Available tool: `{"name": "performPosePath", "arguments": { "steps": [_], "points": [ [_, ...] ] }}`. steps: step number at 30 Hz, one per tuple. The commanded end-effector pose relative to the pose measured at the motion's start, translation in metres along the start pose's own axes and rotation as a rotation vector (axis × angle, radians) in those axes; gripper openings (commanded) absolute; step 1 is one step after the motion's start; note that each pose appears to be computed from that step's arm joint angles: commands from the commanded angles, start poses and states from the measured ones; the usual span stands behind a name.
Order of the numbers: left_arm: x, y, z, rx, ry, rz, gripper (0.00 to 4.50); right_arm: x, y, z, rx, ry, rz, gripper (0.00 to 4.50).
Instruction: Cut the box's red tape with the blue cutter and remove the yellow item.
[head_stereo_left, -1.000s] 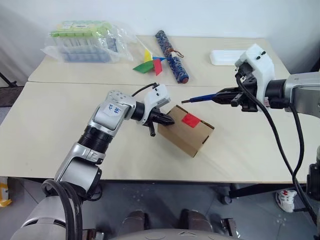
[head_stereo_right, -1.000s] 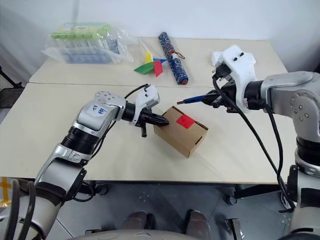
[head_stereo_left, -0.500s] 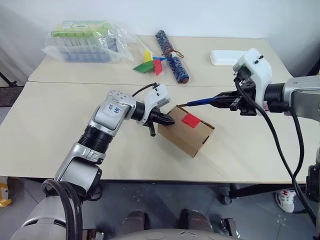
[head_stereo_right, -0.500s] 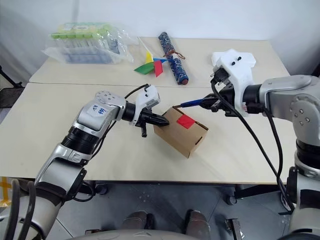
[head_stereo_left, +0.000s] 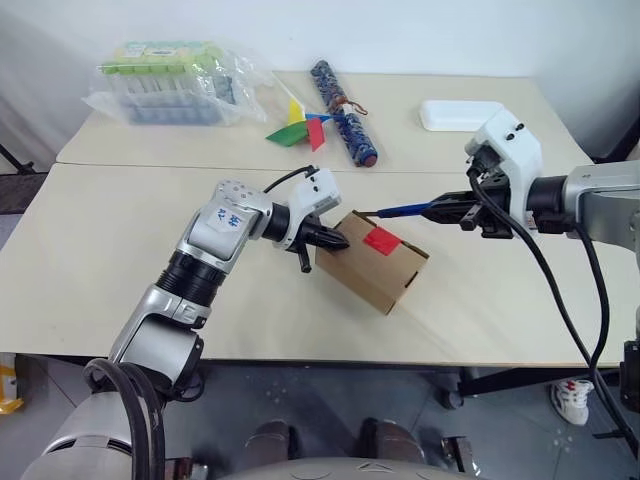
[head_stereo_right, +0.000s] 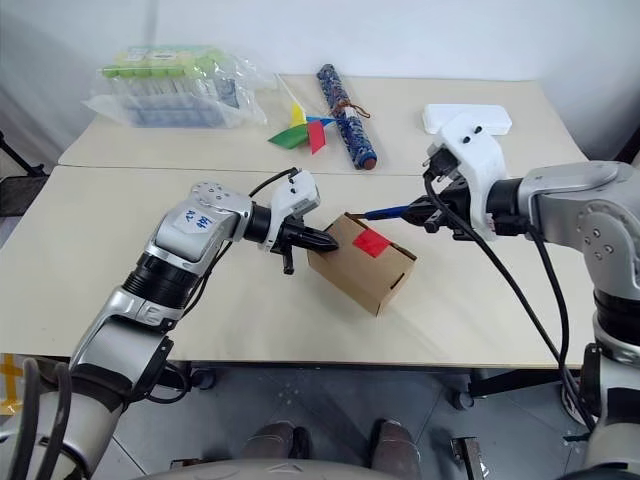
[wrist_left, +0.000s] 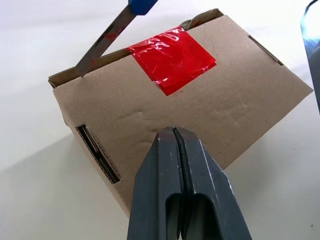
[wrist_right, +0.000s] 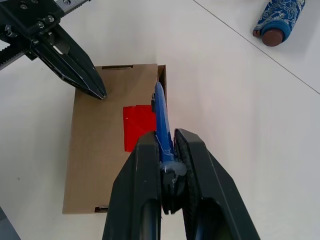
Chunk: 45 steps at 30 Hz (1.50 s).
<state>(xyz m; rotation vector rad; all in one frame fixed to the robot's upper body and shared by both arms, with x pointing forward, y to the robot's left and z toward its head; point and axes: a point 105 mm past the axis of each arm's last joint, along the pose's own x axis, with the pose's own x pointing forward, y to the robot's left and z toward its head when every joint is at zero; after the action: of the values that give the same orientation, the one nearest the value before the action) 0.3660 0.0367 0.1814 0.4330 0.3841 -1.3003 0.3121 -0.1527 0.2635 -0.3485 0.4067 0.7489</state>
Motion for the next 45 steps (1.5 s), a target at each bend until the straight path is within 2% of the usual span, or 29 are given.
{"name": "performPosePath", "arguments": {
  "steps": [1, 12, 38, 45],
  "points": [
    [0.006, -0.002, -0.015, -0.031, 0.053, -0.006, 0.0, -0.007, -0.003, 0.0, -0.014, 0.013, -0.032, 0.16],
    [0.007, -0.002, -0.015, -0.03, 0.051, -0.007, 0.0, -0.014, -0.013, -0.007, 0.003, 0.031, -0.071, 0.16],
    [0.016, -0.011, -0.023, -0.037, 0.1, -0.025, 0.0, -0.008, 0.008, 0.009, -0.027, 0.088, 0.054, 0.16],
    [0.02, -0.017, -0.025, -0.043, 0.115, -0.03, 0.0, -0.009, 0.008, 0.004, -0.011, 0.159, 0.057, 0.16]
  ]
}}
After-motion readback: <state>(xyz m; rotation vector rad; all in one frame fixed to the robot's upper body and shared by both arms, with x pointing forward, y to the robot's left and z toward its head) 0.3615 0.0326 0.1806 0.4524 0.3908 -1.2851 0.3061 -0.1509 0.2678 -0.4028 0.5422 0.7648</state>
